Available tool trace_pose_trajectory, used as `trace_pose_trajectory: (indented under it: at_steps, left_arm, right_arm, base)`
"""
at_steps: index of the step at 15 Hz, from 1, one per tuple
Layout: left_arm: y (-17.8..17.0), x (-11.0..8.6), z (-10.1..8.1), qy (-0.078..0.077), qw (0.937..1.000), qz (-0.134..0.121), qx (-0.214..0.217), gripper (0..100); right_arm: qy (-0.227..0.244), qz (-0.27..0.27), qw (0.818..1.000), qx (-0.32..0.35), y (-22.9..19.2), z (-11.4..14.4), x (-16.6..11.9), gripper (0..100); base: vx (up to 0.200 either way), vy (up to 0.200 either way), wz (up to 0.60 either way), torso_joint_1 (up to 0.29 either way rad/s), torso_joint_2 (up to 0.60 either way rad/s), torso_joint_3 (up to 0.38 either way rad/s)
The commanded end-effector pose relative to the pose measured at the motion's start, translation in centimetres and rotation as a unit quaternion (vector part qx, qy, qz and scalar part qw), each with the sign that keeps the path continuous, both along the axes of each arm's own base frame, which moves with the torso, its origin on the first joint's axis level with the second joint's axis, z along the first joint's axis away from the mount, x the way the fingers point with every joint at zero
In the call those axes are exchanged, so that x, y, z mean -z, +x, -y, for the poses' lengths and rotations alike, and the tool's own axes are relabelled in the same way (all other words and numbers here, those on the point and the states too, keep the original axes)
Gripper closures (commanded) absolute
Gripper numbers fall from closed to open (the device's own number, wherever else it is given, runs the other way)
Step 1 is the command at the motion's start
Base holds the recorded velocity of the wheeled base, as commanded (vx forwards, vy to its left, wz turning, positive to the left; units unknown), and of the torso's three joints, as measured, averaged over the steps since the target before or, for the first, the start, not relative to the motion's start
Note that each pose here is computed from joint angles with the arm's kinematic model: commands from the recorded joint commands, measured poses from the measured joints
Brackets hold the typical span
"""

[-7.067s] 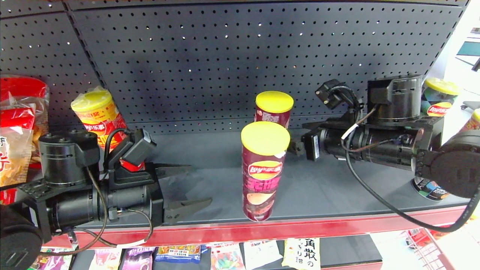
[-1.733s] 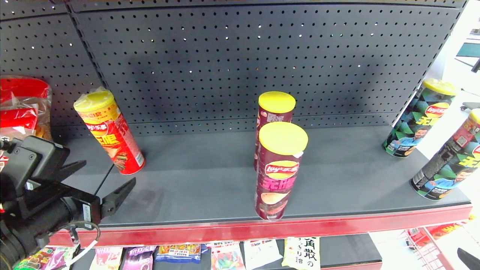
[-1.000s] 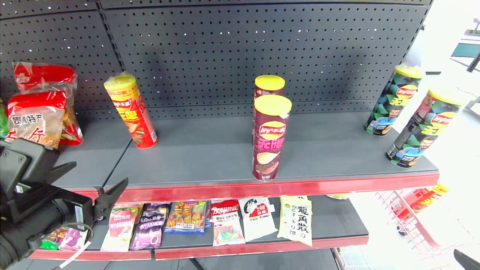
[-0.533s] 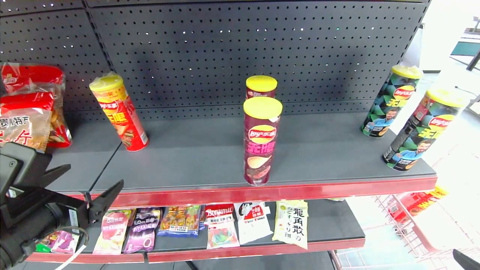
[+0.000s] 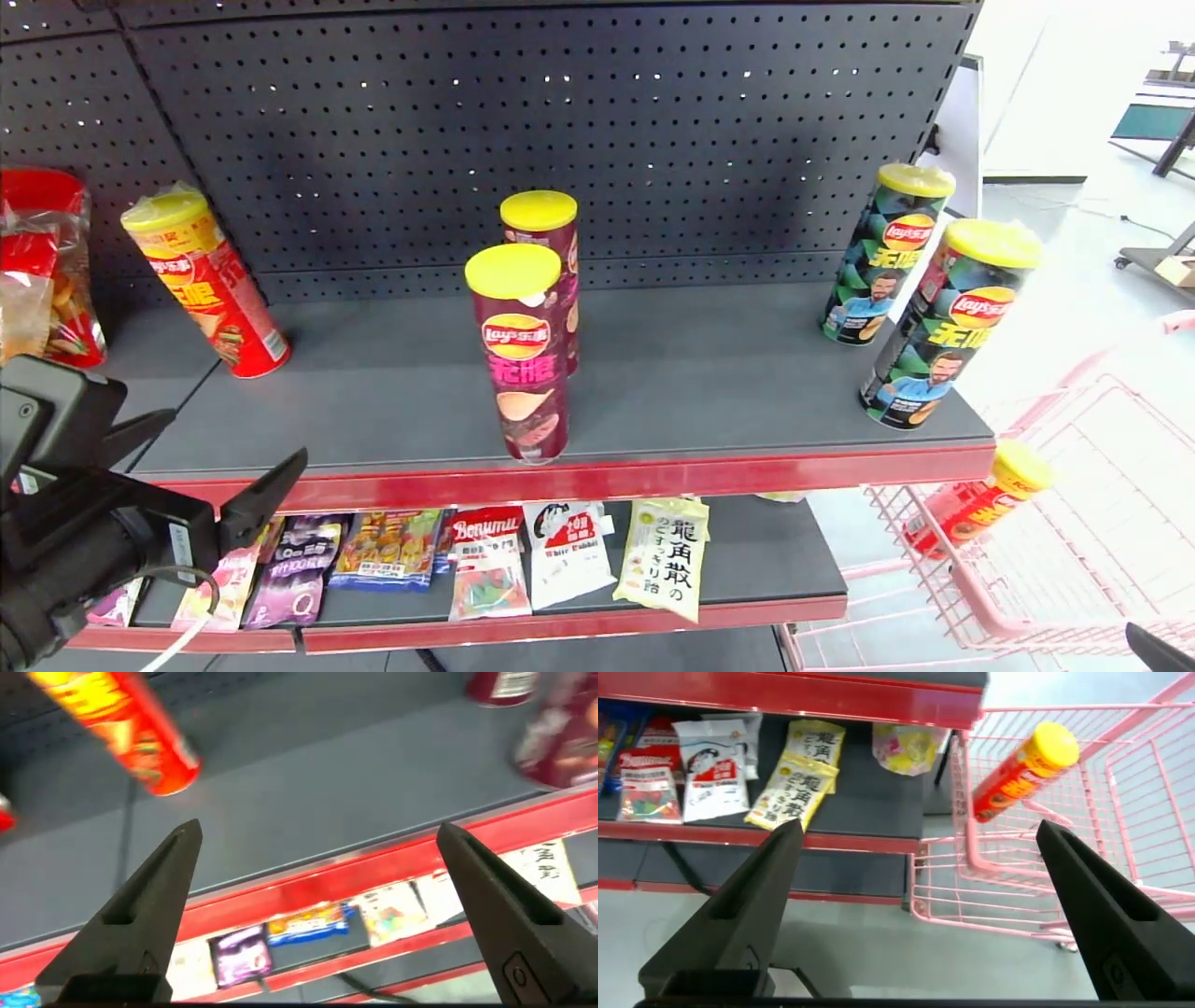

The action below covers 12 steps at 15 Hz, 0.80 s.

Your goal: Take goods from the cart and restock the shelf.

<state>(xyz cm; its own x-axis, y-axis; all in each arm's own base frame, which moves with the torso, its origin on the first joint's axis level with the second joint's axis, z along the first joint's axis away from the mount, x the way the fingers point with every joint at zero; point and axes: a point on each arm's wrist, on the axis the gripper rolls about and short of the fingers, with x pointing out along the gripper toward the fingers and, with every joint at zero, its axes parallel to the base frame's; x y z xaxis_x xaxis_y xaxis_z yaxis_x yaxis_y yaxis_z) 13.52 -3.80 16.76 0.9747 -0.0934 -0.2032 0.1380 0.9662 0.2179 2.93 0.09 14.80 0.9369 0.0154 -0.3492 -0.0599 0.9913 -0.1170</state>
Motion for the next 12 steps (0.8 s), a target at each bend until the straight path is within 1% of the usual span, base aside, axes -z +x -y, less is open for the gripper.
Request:
trace_pose_trajectory:
  at_steps: [1, 8, 10, 12]
  left_arm:
    - [0.03, 0.04, 0.01, 0.000, 1.0000, -0.001, 0.000, 0]
    - [0.03, 0.04, 0.01, 0.000, 1.0000, -0.001, 0.000, 0]
    - [0.02, 0.08, 0.00, 0.003, 1.0000, -0.002, -0.001, 0]
    - [-0.34, -0.14, -0.11, 0.000, 1.0000, 0.006, -0.001, 0]
  right_arm:
    - [-0.001, -0.002, 1.000, 0.000, 0.07, -0.01, 0.01, 0]
    - [-0.001, -0.008, 1.000, 0.000, 0.15, -0.01, 0.13, 0]
    - [-0.002, -0.011, 1.000, 0.000, 0.24, -0.01, 0.15, 0]
    - [-0.002, -0.013, 1.000, 0.000, 0.31, -0.02, 0.17, 0]
  base:
    - [0.000, -0.200, 0.00, -0.002, 0.00, 0.002]
    - [0.000, -0.200, 0.00, 0.002, 0.00, 0.003]
    - [0.000, -0.200, 0.00, 0.005, 0.01, 0.002]
    - [0.000, 0.000, 0.00, 0.000, 0.00, 0.000]
